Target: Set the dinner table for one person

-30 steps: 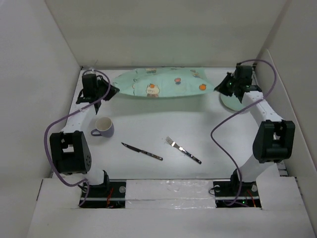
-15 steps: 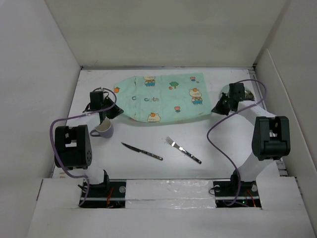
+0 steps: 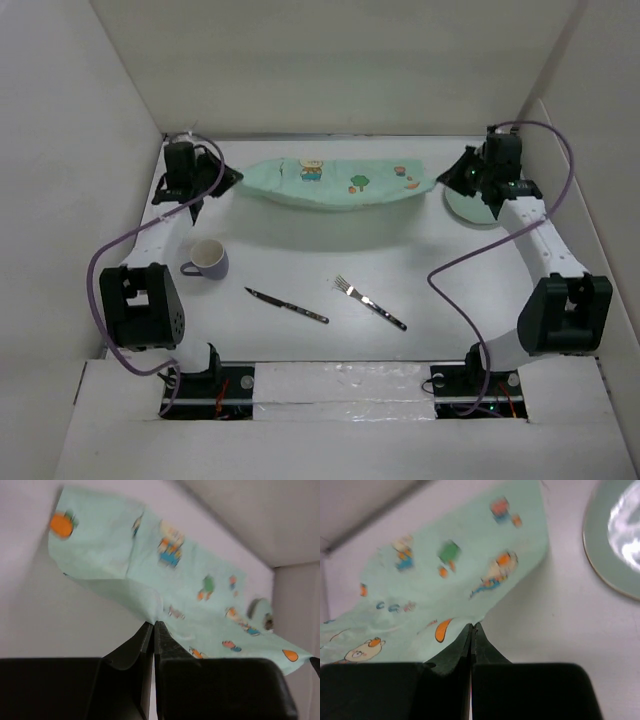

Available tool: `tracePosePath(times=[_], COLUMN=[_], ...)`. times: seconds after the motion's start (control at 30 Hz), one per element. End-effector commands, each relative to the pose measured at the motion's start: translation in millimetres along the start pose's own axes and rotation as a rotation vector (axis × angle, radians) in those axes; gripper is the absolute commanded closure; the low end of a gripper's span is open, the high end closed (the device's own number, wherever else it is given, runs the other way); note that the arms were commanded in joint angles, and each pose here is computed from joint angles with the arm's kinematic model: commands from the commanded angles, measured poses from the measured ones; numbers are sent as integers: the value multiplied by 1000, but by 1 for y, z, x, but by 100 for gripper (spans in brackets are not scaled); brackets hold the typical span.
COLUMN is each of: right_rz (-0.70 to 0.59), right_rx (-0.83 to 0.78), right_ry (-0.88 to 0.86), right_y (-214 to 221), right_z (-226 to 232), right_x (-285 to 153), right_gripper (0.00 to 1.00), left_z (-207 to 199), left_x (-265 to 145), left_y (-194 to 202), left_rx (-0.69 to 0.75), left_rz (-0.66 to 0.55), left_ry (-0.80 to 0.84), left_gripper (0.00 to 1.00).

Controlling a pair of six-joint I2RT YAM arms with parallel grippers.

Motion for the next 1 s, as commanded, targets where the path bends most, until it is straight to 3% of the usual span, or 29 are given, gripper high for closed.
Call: tracePosePath(times=[0.0, 0.27, 0.37, 0.53, 0.8, 0.93, 0.97], right_rz=[-213, -451, -487, -481, -426, -428, -464], right_rx=[-62, -131, -138, -125, -91, -74, -82], right_ry=[-181, -330, -356, -367, -310, -337, -377], right_y=[-51, -97, -109, -129, -169, -190, -201], right_z=[73, 138, 151, 159, 162, 175, 190], right_x=[-62, -177, -197, -174, -80, -63, -78], right_gripper=[100, 100, 100, 100, 100, 100, 100], left_z=[-75, -144, -159, -159, -152, -160, -163], left_x=[-58, -147, -164, -150, -88, -71, -66], left_y=[-77, -136, -150, -166, -196, -216, -222], left_rx=[60, 136, 144, 115, 59, 46, 38], left_rz=[-233, -418, -450, -471, -438, -443, -445], left_ry=[195, 305, 327, 309, 279, 298, 311], left_gripper=[100, 100, 100, 100, 100, 100, 100])
Point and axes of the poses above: each gripper's point midway between its finger pads, its own x axis out along the fingers, its own z axis along the line the jaws close on, y = z × x, the point moved 4 cm from there along -x, back along the fingers, and after that the axes turned 9 degrees about x, right-handed, at the moved point
